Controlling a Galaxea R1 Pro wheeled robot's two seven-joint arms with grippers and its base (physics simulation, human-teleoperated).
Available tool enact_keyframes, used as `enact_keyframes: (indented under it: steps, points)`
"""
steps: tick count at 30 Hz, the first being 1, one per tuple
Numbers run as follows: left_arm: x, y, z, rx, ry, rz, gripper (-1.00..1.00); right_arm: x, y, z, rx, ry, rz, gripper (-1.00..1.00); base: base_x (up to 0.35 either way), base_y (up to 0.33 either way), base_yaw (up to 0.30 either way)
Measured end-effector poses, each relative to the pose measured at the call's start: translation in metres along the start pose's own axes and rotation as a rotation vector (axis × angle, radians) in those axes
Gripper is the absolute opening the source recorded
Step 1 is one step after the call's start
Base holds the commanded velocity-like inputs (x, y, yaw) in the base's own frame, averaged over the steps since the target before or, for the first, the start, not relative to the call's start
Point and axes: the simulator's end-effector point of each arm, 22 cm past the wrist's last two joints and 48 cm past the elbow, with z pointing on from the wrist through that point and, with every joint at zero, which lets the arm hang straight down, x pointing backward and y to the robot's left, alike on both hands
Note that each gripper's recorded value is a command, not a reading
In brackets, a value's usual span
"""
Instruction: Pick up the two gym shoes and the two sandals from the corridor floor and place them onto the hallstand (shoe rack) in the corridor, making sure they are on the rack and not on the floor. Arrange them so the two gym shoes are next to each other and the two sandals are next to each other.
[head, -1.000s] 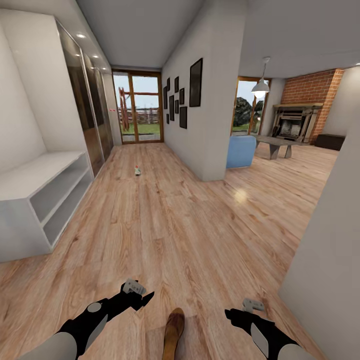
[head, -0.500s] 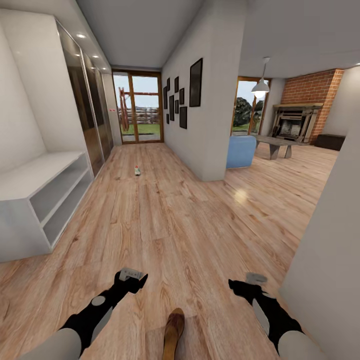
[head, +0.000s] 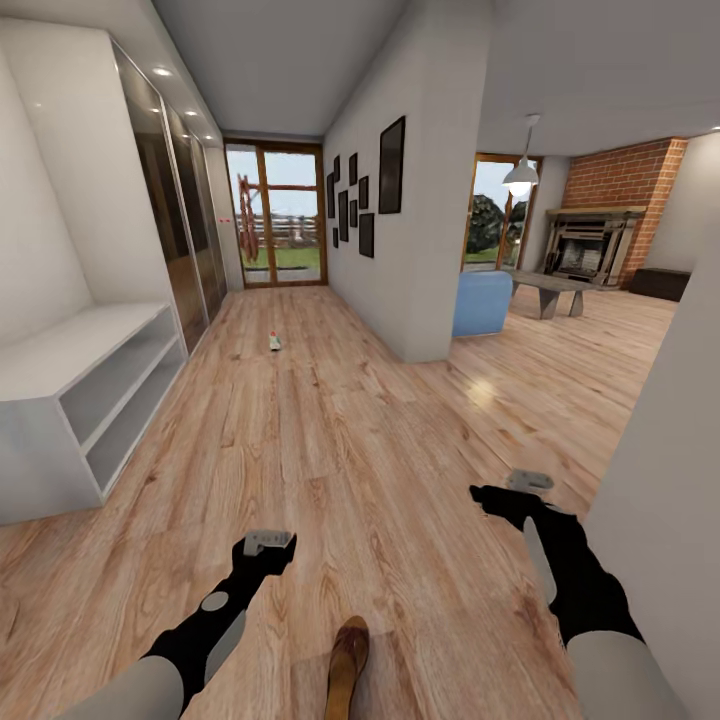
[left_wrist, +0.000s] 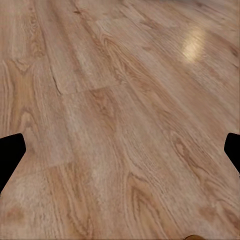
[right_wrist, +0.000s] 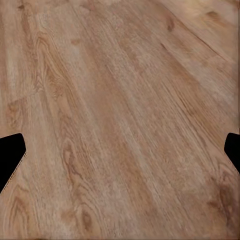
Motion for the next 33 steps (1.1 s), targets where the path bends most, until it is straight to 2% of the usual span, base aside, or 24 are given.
enact_keyframes:
  steps: [4,9,26,33]
  points:
    - [-0.004,0.0,0.0,-0.001,-0.021,0.0,1.0,-0.022,0.002,-0.017,-0.004,0.011,0.003,1.0,0.0,0.0,0.0]
    - [-0.004,0.0,0.0,-0.002,-0.026,0.0,1.0,-0.028,0.003,-0.025,-0.009,0.027,0.008,1.0,0.0,0.0,0.0]
    - [0.01,-0.001,0.003,-0.001,-0.004,-0.004,1.0,-0.018,0.001,-0.019,0.001,0.056,0.001,1.0,-0.001,-0.001,0.0]
    - [0.013,0.0,0.003,-0.002,0.001,-0.004,1.0,-0.016,0.0,-0.017,0.003,0.061,0.001,1.0,-0.173,-0.128,0.0]
